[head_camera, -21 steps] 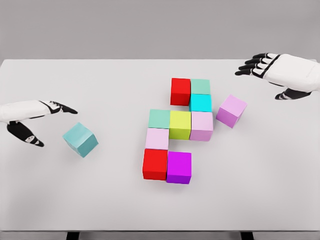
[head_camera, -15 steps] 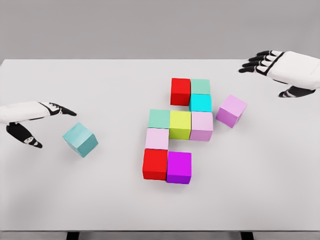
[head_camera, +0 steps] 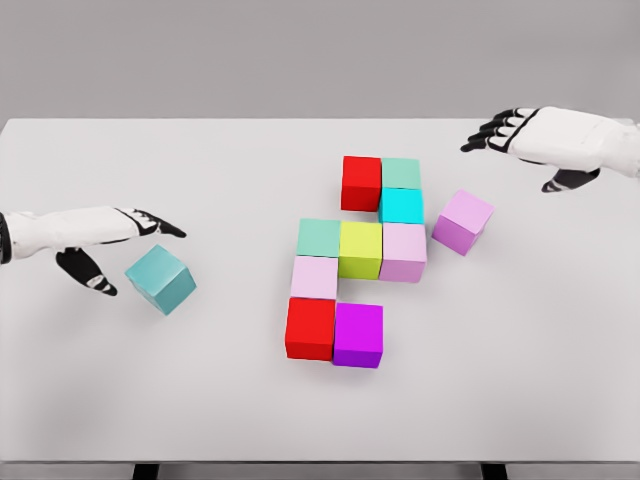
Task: Assemble the squares on the desktop into the number 2
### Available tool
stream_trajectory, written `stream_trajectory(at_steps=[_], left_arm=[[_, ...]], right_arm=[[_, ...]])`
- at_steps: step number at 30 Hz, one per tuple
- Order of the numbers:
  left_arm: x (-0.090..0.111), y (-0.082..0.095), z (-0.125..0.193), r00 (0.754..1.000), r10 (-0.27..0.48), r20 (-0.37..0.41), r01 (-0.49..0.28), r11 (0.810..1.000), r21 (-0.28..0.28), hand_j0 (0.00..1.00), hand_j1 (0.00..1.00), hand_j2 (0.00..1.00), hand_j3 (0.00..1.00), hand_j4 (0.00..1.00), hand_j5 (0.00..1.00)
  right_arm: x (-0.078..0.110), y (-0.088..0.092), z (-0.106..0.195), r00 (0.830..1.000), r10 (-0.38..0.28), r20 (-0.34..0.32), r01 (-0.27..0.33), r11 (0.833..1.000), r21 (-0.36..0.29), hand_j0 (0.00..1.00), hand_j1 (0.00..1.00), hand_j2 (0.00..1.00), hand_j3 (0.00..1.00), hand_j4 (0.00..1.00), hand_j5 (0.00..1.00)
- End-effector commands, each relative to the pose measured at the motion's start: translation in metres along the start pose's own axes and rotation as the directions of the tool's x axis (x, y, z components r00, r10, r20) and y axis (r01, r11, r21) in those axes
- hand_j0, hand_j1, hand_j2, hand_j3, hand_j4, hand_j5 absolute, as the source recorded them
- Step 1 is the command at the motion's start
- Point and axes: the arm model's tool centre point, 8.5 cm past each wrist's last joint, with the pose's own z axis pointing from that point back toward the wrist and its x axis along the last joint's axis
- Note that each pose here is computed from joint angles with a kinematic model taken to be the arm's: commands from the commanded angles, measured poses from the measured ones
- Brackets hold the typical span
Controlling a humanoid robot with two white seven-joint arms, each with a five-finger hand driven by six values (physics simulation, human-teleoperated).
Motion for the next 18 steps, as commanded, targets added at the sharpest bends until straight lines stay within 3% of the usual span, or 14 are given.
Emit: stream_trajectory(at_steps=[1,9,18], left_arm=[[0.003,-0.001,-0.010,1.000,-0.021,-0.004,0.021,1.000,-0.011,1.00,1.00,1.00,1.00,1.00,1.00],[0.003,-0.006,-0.014,0.999,-0.048,-0.011,0.048,0.998,-0.035,1.00,1.00,1.00,1.00,1.00,1.00],[0.004,-0.013,-0.025,0.997,-0.070,-0.014,0.070,0.997,-0.025,1.00,1.00,1.00,1.00,1.00,1.00]], right_arm=[[0.005,0.032,-0.026,0.998,-0.060,0.031,0.057,0.995,0.076,1.00,1.00,1.00,1.00,1.00,1.00],[0.018,0.043,-0.044,0.998,-0.011,0.060,0.002,0.989,0.148,1.00,1.00,1.00,1.00,1.00,1.00],[0.007,0.045,-0.052,1.000,-0.012,0.028,0.007,0.986,0.168,1.00,1.00,1.00,1.00,1.00,1.00]])
